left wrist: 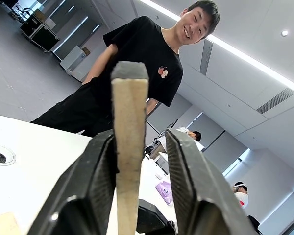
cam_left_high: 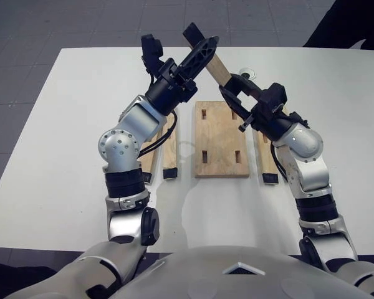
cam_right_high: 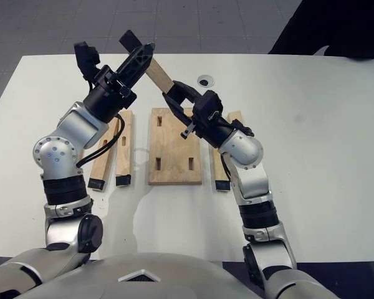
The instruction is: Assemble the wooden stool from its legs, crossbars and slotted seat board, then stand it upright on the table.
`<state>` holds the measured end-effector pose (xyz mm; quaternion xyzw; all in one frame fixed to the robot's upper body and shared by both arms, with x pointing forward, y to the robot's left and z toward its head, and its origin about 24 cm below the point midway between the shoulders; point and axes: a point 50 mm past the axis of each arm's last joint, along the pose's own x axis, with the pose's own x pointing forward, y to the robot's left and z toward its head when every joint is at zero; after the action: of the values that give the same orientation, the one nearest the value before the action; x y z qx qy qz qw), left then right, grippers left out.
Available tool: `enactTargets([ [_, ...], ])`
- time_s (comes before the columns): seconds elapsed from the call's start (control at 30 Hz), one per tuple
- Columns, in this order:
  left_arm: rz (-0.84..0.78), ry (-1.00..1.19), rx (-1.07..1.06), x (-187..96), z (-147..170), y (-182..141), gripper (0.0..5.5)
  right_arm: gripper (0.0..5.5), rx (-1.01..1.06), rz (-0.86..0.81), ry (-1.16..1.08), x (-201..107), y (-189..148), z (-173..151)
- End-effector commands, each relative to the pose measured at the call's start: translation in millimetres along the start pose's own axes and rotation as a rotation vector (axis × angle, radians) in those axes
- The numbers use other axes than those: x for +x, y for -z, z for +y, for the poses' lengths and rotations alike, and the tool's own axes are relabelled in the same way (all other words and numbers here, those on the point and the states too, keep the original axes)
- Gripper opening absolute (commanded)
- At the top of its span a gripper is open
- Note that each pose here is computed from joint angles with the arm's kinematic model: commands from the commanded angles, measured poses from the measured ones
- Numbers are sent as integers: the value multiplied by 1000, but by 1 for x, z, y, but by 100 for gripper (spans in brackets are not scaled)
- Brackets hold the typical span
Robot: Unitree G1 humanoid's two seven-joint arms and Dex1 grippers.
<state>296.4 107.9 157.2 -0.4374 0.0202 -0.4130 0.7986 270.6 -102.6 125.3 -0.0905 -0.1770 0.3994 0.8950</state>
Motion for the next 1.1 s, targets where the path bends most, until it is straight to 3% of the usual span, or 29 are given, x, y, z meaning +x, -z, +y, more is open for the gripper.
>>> enactTargets([
  [0.03, -1, 21, -3, 5, -3, -1, 100, 129, -11, 33, 29, -1, 4, -3],
  [0.17, -5, 15, -13, 5, -1, -1, 53, 129, -42, 31, 51, 2, 3, -6],
  [0.53, -28, -41, 40, 4, 7, -4, 43, 129, -53, 50, -4, 1, -3, 5],
  [0.57, -24, -40, 44, 4, 7, -4, 43, 167, -34, 69, -12, 2, -1, 6],
  [0.8, 3, -43, 63, 2, 9, 0, 42, 274, 31, 112, 14, 5, 0, 3],
  [0.93, 24, -55, 174, -4, 5, -9, 42, 282, 14, 177, 132, -2, 3, -19],
  [1.1, -12, -227, 451, -20, 7, -42, 42, 282, 23, 280, 138, -21, 14, -29],
])
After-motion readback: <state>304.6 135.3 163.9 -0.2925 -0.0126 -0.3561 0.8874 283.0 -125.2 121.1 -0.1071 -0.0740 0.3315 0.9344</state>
